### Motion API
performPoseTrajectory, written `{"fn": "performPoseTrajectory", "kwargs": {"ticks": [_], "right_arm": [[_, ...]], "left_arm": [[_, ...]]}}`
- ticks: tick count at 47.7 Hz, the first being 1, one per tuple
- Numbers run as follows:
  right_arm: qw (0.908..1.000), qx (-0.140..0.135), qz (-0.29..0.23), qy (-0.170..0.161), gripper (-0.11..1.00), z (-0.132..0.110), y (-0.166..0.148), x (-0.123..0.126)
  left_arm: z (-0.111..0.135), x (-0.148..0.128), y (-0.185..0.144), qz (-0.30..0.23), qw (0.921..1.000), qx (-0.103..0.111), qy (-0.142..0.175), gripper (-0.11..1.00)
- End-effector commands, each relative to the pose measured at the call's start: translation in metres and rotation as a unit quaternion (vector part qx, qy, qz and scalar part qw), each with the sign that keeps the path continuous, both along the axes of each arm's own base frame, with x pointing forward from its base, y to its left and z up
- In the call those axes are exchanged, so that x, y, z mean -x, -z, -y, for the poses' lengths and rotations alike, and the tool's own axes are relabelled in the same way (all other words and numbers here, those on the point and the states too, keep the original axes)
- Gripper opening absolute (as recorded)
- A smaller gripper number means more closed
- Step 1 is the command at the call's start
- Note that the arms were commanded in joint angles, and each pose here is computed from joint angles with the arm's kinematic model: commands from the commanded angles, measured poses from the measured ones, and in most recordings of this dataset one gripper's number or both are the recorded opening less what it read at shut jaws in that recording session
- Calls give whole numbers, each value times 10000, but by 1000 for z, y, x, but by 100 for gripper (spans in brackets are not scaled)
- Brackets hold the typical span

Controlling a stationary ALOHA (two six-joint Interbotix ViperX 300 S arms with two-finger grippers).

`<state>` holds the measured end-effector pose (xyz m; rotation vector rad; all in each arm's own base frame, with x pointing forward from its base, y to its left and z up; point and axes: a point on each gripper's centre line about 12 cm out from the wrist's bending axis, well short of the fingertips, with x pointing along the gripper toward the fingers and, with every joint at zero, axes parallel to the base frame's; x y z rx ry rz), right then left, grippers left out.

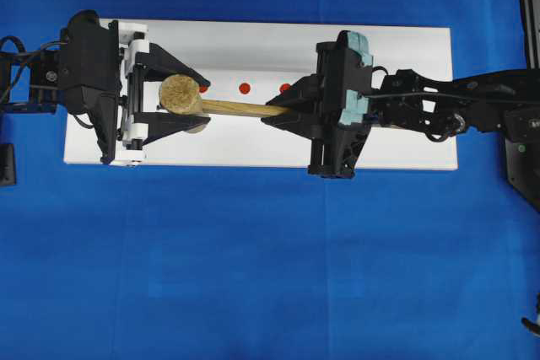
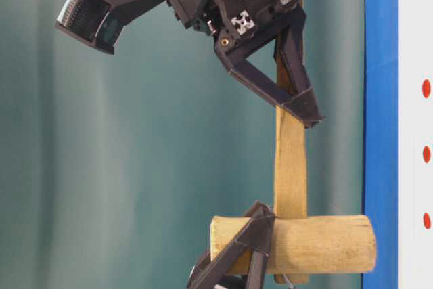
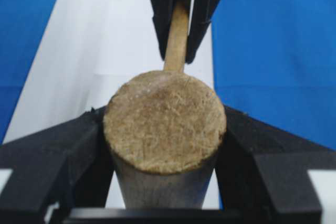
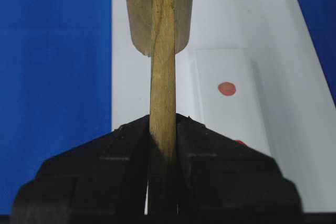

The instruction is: Hit the mark with a hammer.

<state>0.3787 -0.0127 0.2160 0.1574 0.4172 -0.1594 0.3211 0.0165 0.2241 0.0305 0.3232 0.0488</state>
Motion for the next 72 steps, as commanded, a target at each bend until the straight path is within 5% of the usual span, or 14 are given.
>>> {"fn": "performPoseTrajectory", "kwargs": {"ticks": [1,24,32,40,46,53,60,66,72], "right_arm": [[9992,64,399,41,3,2,-26,-5],[9994,29,351,27,4,1,-24,0],[9994,25,354,49,42,2,-23,10],[9988,226,440,-16,88,0,-25,20],[9980,351,517,-47,88,-2,-28,22],[9974,498,513,-122,88,-3,-29,21],[9968,611,497,-166,88,-3,-29,19],[9962,700,471,-207,88,-3,-28,16],[9954,810,423,-272,88,-4,-27,12]], "left_arm": [[1,-3,-10,153,9999,-15,17,46],[0,1,-11,185,9998,12,-2,45],[1,4,-12,207,9997,127,-40,46],[-1,6,-12,197,9977,611,-222,46],[-3,6,-14,237,9906,1269,-458,45],[-4,5,-13,253,9644,2482,-875,46],[-9,8,-6,75,9138,3782,-1479,45],[-12,10,-3,14,8784,4418,-1821,45],[-12,10,-3,23,8594,4728,-1945,45]]}}
